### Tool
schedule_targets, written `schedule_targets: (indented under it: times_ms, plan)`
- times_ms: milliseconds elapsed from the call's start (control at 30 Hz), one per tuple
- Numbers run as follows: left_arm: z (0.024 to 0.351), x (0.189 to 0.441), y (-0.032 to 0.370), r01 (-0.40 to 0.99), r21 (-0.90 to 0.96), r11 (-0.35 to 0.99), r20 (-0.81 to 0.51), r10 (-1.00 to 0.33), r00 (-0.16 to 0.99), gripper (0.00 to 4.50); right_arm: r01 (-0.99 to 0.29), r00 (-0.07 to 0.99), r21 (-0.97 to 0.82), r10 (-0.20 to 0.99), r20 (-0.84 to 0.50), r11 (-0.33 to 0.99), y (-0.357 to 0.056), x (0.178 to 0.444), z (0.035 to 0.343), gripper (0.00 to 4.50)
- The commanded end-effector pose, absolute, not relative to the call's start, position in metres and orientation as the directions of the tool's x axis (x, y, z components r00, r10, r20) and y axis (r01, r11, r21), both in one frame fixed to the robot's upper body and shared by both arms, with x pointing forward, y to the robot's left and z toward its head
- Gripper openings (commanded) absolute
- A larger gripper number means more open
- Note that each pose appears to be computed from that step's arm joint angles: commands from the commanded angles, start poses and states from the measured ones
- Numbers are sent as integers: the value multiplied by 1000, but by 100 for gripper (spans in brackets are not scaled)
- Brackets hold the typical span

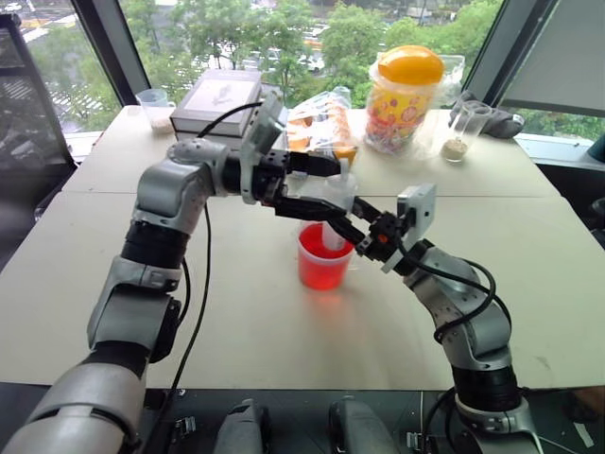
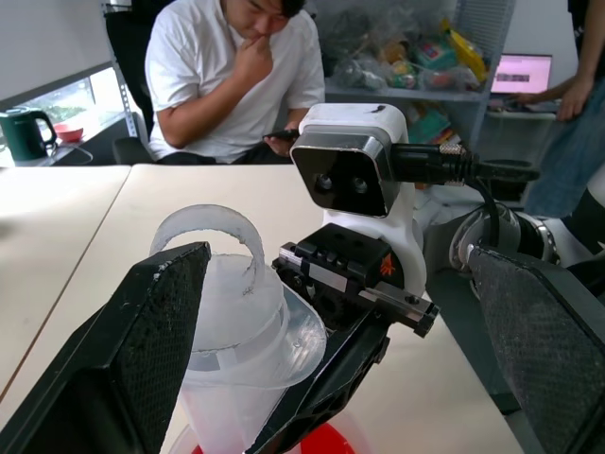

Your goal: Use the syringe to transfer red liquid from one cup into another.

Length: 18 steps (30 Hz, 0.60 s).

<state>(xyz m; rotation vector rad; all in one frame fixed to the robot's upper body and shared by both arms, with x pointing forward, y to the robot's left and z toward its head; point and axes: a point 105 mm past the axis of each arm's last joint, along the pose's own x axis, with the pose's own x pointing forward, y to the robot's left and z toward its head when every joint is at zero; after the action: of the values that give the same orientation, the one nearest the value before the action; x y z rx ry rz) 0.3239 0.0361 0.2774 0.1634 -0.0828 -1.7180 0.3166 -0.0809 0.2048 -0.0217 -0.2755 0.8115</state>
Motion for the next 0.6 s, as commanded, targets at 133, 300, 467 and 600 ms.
schedule_targets:
  times_ms: [133,300,467,600]
  plan:
    - [287,322,27,970,173,-174,-49,-985,-168,246,-729,612,-167,741,276,664,-74,311,220,142]
    - [289,323,26,970,175,-167,-42,-986,-163,8,-733,609,-167,746,269,659,-72,311,220,142]
    - [298,326,27,966,211,-149,-23,-989,-147,1,-741,611,-154,751,252,654,-72,312,217,142]
    - [311,329,29,960,253,-121,-3,-992,-124,1,-755,606,-134,761,229,642,-71,313,214,142]
